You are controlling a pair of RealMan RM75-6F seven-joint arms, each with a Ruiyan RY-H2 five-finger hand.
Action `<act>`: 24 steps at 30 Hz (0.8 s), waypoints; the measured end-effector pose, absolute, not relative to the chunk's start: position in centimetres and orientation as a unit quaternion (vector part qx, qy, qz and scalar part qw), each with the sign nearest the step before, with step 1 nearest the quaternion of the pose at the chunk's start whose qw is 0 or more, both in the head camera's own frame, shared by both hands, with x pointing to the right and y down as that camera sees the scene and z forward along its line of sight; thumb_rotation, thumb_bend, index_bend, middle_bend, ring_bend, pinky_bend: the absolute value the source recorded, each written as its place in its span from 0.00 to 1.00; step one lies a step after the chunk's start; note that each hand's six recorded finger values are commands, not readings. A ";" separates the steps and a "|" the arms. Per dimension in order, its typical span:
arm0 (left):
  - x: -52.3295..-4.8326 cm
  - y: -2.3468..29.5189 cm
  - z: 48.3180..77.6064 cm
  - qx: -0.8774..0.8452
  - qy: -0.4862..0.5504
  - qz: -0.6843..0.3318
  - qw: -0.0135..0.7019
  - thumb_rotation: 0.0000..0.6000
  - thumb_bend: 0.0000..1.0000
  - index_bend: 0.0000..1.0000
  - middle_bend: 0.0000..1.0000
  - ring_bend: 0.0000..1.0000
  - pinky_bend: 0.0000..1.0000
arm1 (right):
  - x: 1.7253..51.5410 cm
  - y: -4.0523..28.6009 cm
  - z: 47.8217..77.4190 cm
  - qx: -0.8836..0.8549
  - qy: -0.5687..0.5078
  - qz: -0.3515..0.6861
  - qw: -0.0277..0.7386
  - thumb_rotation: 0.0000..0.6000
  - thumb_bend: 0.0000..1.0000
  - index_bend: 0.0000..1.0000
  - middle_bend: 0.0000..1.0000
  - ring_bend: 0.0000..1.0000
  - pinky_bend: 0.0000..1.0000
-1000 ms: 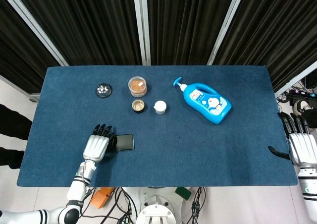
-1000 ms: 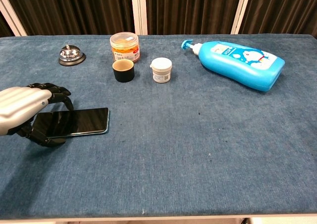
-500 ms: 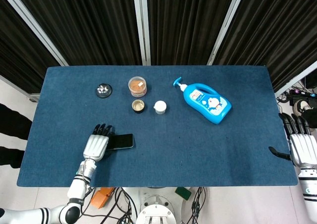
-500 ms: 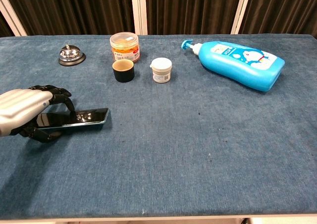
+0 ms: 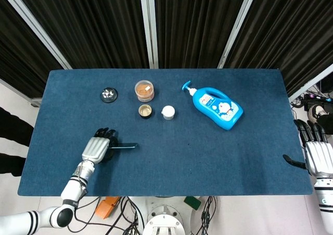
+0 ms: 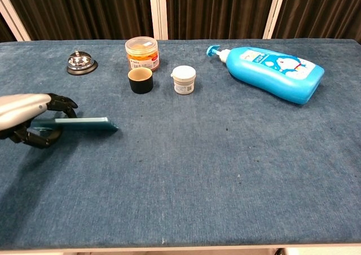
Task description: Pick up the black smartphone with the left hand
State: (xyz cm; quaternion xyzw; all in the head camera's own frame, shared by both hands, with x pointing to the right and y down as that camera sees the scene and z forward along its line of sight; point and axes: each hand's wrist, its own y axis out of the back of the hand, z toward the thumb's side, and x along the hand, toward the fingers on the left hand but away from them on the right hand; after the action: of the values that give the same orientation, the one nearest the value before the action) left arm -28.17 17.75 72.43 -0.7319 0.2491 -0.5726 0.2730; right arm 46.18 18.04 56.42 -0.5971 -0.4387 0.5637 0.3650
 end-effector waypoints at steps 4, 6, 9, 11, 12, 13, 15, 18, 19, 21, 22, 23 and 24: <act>-28.1 16.6 72.3 -0.741 0.237 -0.569 0.266 1.00 0.65 0.54 0.13 0.02 0.02 | 46.3 18.2 56.3 -0.596 -0.440 0.564 0.365 1.00 0.23 0.05 0.13 0.00 0.05; -27.9 16.1 72.3 -0.745 0.232 -0.567 0.264 1.00 0.65 0.54 0.13 0.02 0.02 | 46.3 18.3 56.2 -0.595 -0.441 0.564 0.364 1.00 0.23 0.05 0.13 0.00 0.05; -27.6 15.5 72.5 -0.751 0.221 -0.565 0.261 1.00 0.65 0.53 0.13 0.02 0.02 | 46.4 18.4 56.1 -0.594 -0.443 0.565 0.363 1.00 0.23 0.05 0.13 0.00 0.05; -27.5 15.0 72.6 -0.752 0.212 -0.566 0.263 1.00 0.64 0.48 0.12 0.01 0.02 | 46.5 18.5 56.1 -0.593 -0.444 0.565 0.362 1.00 0.23 0.05 0.13 0.00 0.05; -27.5 14.8 72.6 -0.752 0.209 -0.567 0.263 1.00 0.64 0.41 0.11 0.01 0.02 | 46.6 18.6 56.1 -0.593 -0.445 0.566 0.361 1.00 0.23 0.05 0.13 0.00 0.05; -27.6 14.6 72.7 -0.752 0.207 -0.568 0.262 1.00 0.64 0.34 0.09 0.00 0.02 | 46.6 18.6 56.0 -0.592 -0.445 0.567 0.361 1.00 0.23 0.05 0.13 0.00 0.05; -27.7 14.3 72.7 -0.752 0.207 -0.570 0.258 1.00 0.63 0.27 0.08 0.00 0.02 | 46.8 18.7 56.0 -0.591 -0.447 0.568 0.360 1.00 0.23 0.05 0.13 0.00 0.05; -27.7 13.7 72.5 -0.753 0.207 -0.569 0.258 1.00 0.63 0.22 0.07 0.00 0.02 | 46.9 18.8 55.9 -0.589 -0.448 0.568 0.359 1.00 0.23 0.05 0.13 0.00 0.05; -27.7 13.6 72.4 -0.754 0.207 -0.568 0.259 1.00 0.63 0.20 0.07 0.00 0.02 | 46.9 18.8 55.9 -0.589 -0.448 0.568 0.359 1.00 0.23 0.05 0.13 0.00 0.05; -27.6 13.5 72.3 -0.754 0.208 -0.566 0.259 1.00 0.63 0.19 0.07 0.00 0.02 | 46.9 18.8 55.9 -0.589 -0.449 0.568 0.358 1.00 0.23 0.05 0.13 0.00 0.05; -27.6 13.3 72.2 -0.754 0.209 -0.566 0.260 1.00 0.63 0.19 0.07 0.00 0.02 | 47.0 18.8 55.9 -0.589 -0.449 0.568 0.358 1.00 0.23 0.05 0.13 0.00 0.05; -27.6 13.3 72.1 -0.754 0.211 -0.565 0.261 1.00 0.63 0.19 0.07 0.00 0.02 | 47.0 18.8 55.9 -0.589 -0.449 0.568 0.359 1.00 0.23 0.05 0.13 0.00 0.05; -27.7 13.2 72.0 -0.753 0.214 -0.564 0.261 1.00 0.63 0.19 0.07 0.00 0.02 | 47.0 18.8 55.8 -0.589 -0.449 0.568 0.359 1.00 0.23 0.05 0.13 0.00 0.05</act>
State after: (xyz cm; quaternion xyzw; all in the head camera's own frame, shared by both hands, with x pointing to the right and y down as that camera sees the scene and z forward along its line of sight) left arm -27.66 13.15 72.01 -0.7535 0.2138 -0.5641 0.2614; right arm 46.99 18.81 55.85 -0.5886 -0.4490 0.5683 0.3590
